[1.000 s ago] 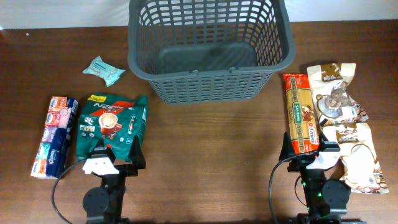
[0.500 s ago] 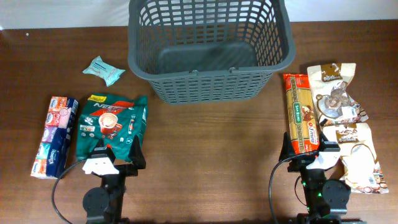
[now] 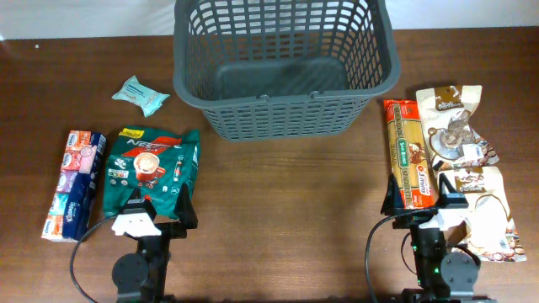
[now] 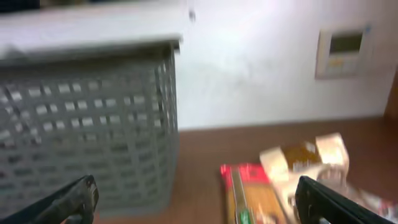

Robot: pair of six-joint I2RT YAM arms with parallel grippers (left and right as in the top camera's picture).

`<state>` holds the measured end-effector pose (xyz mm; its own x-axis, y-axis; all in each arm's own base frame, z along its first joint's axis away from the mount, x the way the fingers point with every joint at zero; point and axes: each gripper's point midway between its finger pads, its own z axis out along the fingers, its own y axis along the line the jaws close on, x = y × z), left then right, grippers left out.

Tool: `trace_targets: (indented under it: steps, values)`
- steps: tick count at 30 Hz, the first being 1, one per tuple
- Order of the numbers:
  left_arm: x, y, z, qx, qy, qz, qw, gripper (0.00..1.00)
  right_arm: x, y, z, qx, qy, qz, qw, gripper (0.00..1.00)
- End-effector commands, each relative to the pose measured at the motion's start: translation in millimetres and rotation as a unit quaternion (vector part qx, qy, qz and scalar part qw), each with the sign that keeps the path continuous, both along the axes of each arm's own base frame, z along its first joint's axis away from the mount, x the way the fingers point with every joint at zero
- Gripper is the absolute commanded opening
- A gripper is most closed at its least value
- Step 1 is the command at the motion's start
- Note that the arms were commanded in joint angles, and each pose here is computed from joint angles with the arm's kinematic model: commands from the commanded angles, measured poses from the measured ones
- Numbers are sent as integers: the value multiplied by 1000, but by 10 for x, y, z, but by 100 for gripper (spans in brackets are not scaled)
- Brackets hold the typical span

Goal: Pack container
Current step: 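Move the left gripper over the green Nescafe coffee bag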

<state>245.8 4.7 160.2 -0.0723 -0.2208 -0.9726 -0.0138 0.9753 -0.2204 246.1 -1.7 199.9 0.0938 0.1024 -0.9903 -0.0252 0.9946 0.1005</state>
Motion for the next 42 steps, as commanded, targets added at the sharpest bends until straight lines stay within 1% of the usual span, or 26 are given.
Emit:
trace_targets:
  steps: [1, 5, 7, 11, 14, 19, 24, 26, 30, 33, 35, 40, 42]
  values:
    - [1, 25, -19, 7, -1, 6, 1000, 99, -29, 18, 154, 1, -22, 4, 1000, 99]
    - [1, 25, -19, 7, -1, 6, 1000, 99, -73, 19, 432, 0, -35, 4, 999, 99]
    - [1, 25, -19, 7, -1, 6, 1000, 99, -79, 20, 578, 0, -28, 4, 1000, 99]
    - [1, 25, -20, 7, -1, 6, 1000, 99, -51, 20, 885, 1, 15, 4, 1000, 99]
    - [1, 25, -19, 7, -1, 6, 1000, 99, 2, 18, 1200, -1, 51, 4, 999, 99]
    - [1, 25, -20, 7, -1, 6, 1000, 99, 101, 22, 1669, -34, 112, 8, 993, 99]
    - [1, 25, -19, 7, -1, 6, 1000, 99, 194, 6, 2127, -36, 101, 4, 994, 99]
    - [1, 25, -19, 7, -1, 6, 1000, 99, 238, -4, 2196, -36, 101, 2, 994, 99]
    - [1, 25, -19, 7, -1, 6, 1000, 99, 338, 10, 2153, -34, 122, 8, 992, 99]
    - [1, 25, -19, 7, -1, 6, 1000, 99, 383, 94, 2143, -32, 140, 34, 989, 99]
    - [1, 25, -19, 7, -1, 6, 1000, 99, 386, 155, 2211, -30, 147, 52, 987, 99]
    - [1, 31, -9, 7, -3, 8, 1000, 99, 342, 173, 2350, -45, 168, 59, 983, 99]
    - [5, 62, 113, 2, -28, 17, 999, 99, 286, 175, 2385, -60, 181, 61, 980, 99]
